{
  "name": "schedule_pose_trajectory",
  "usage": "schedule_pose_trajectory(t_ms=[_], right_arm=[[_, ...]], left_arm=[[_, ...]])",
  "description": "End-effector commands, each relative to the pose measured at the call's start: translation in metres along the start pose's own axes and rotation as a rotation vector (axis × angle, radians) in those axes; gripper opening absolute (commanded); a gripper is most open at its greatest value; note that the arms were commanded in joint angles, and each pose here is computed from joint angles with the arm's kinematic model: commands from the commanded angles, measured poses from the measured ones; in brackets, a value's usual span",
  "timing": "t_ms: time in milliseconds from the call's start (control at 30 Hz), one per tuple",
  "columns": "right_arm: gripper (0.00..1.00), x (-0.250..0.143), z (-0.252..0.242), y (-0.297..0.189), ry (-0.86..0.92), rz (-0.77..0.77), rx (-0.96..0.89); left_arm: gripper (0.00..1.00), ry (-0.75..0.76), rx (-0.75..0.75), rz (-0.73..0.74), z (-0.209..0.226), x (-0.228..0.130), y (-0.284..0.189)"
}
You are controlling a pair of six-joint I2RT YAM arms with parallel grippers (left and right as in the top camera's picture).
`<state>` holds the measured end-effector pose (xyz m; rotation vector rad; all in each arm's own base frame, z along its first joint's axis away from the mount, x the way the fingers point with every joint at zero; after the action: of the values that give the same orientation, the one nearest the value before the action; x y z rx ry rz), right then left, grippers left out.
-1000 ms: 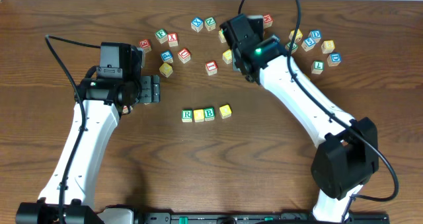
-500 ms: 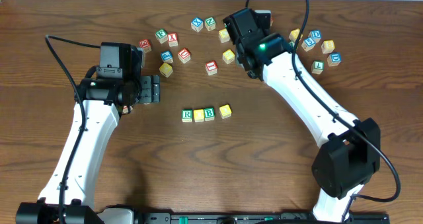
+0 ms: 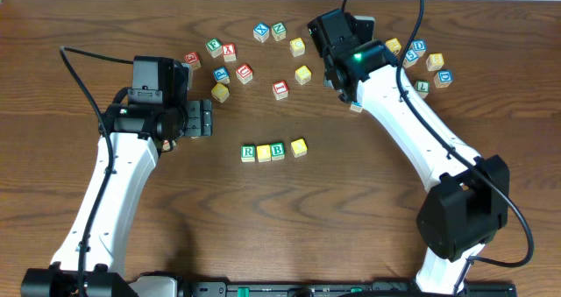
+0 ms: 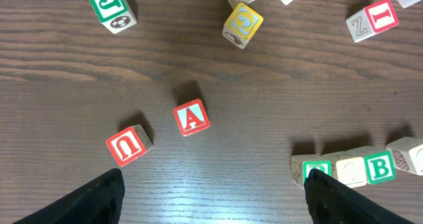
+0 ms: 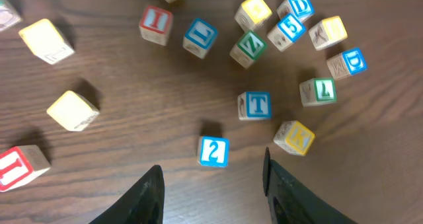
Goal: Spell out ROBOT
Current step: 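Move the right gripper up and right over the scattered blocks, then lower the right gripper around a blue T block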
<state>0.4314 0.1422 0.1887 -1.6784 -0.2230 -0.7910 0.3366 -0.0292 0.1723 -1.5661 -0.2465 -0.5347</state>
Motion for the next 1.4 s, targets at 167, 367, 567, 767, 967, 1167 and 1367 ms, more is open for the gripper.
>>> schedule_pose_trajectory(t_ms=[167,367,567,767,967,1167,1367], right_arm=[[0.45,0.008,-0.032,0.009,0.172,-0.002,-0.117],[0.49,0.006,-0.050,0.020,0.268,0.017,-0.164],[0.51,-0.006,-0.053,0.037,0.276,0.031,-0.169],[0.51,-0.026,-0.047,0.055,0.278,0.071,-0.129],[0.53,-0.026,-0.043,0.060,0.271,0.056,-0.107],[0.61,-0.018,-0.045,0.065,0.231,0.052,-0.084],[0.60,-0.016,-0.062,0.085,0.255,0.116,-0.076]], left_arm=[[0.86,-0.001,0.012,-0.011,0.003,0.002,-0.005],[0.86,-0.001,0.012,-0.011,0.003,0.002,-0.005],[0.86,-0.001,0.012,-0.010,0.003,0.002,-0.004],[0.86,-0.002,0.011,-0.002,0.003,-0.001,-0.002],[0.86,-0.002,0.011,0.003,0.002,-0.003,-0.001],[0.86,-0.002,0.011,0.002,0.002,-0.003,-0.001],[0.86,-0.002,0.010,0.002,0.002,-0.003,-0.001]])
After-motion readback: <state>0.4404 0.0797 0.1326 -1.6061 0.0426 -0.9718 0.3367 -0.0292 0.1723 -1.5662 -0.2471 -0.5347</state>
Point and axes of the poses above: each gripper's point midway between its finger pads, its own y axis out along the fingers, its own z axis along the line the jaws close on, x = y × z, the point moved 3 cm from there along -y, back along the fingers, and after that the axes turned 10 degrees about y, right-handed, at the moved point
